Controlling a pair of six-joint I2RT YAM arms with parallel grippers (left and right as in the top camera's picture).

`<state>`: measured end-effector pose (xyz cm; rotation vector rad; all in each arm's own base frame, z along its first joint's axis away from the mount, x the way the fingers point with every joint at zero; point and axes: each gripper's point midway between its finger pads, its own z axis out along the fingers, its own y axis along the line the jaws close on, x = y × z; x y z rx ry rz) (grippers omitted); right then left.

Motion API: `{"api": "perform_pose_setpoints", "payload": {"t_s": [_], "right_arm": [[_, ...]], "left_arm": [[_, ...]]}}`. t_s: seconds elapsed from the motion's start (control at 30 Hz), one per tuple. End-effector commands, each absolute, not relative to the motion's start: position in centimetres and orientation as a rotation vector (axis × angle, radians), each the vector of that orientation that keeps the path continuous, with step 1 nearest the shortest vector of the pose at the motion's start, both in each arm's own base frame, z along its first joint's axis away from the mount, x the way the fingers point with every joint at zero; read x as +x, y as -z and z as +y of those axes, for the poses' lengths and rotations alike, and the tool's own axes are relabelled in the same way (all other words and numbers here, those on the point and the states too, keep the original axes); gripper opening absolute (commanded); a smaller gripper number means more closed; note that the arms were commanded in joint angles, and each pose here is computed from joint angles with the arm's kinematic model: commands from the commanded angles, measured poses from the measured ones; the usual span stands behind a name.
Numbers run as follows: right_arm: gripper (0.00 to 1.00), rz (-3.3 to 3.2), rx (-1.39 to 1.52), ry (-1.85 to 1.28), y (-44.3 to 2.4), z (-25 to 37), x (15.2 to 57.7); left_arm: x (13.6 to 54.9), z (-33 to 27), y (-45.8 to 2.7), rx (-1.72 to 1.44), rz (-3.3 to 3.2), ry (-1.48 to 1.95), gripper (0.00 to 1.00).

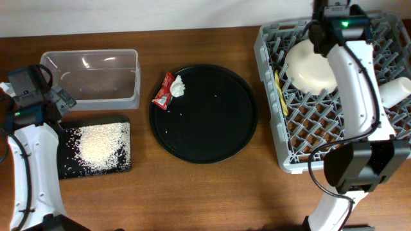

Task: Sort waste into correct bins and load items into the dishwasher rack
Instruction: 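Carry the pink bowl right over the dish rack's back corner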

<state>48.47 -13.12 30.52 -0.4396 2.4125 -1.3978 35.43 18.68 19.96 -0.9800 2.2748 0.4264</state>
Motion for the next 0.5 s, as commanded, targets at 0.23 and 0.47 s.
{"api": "perform_pose_setpoints", "payload": {"t_s": [0.23,0.47], "right_arm": [[0.04,2.432,-0.621,1.603,-31.5,-12.5,46.9],[0.05,2.385,-0.886,1.622,-31.3,-8.9,47.5]], "left_arm": [[35.4,18.8,-21.2,-0.987,2.235,-0.417,0.99],[35.4,18.8,-21.2,-0.987,2.234,-0.416,0.99]]}}
